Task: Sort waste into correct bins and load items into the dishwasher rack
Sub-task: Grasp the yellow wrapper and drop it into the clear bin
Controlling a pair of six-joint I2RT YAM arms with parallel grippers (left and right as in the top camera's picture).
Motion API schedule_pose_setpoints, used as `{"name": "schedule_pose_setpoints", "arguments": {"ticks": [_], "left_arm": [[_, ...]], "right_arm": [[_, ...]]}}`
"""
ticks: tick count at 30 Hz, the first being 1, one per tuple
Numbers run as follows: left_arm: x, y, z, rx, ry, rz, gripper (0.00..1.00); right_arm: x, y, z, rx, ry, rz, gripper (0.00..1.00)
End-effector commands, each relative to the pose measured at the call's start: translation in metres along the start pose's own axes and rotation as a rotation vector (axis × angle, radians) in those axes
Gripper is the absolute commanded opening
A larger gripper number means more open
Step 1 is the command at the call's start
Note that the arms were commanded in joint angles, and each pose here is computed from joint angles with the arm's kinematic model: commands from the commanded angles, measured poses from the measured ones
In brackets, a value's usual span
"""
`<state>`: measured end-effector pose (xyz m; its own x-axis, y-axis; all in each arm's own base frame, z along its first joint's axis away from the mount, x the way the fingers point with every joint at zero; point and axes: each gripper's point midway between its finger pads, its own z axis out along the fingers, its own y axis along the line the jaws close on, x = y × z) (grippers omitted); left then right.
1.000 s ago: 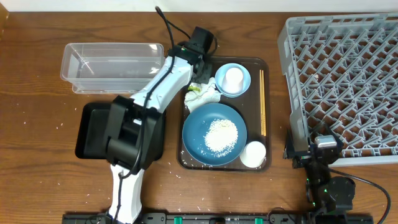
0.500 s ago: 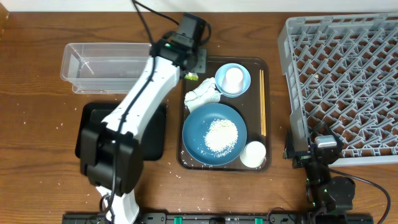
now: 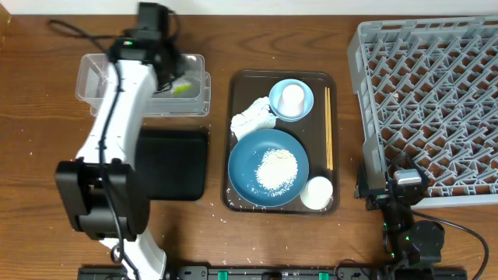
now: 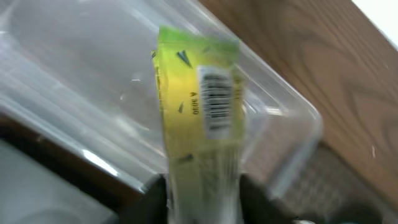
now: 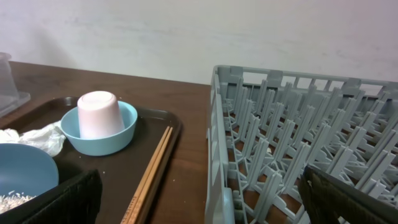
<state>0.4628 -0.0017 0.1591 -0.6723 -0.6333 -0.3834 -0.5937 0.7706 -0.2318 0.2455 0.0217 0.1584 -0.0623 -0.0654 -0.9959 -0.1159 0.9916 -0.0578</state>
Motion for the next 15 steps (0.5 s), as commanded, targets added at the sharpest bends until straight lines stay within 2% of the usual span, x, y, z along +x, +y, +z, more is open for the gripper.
{"name": "schedule_pose_setpoints", "arguments": {"ticks": [1,4,10,12,15], "left_arm": [[-0.006,0.018,-0.002,-0.036,0.000,-0.110,0.49],[-0.007,0.025,-0.001,-0.052,0.009,-0.121,0.59],[0.000,0.017,-0.002,-0.033,0.025,-0.101,0.64],[0.010,0.002,-0.002,0.021,0.061,-0.033,0.64],[0.031,-0.032,-0.007,0.147,0.113,0.161,0.64]], "right_arm": [[0.002,-0.003,0.000,0.011,0.006,-0.011,0.99],[0.002,-0.003,0.000,0.011,0.006,-0.011,0.99],[0.002,-0.003,0.000,0.011,0.006,-0.011,0.99],[0.002,-0.003,0.000,0.011,0.006,-0.011,0.99],[0.002,-0.003,0.000,0.011,0.006,-0.011,0.99]]}}
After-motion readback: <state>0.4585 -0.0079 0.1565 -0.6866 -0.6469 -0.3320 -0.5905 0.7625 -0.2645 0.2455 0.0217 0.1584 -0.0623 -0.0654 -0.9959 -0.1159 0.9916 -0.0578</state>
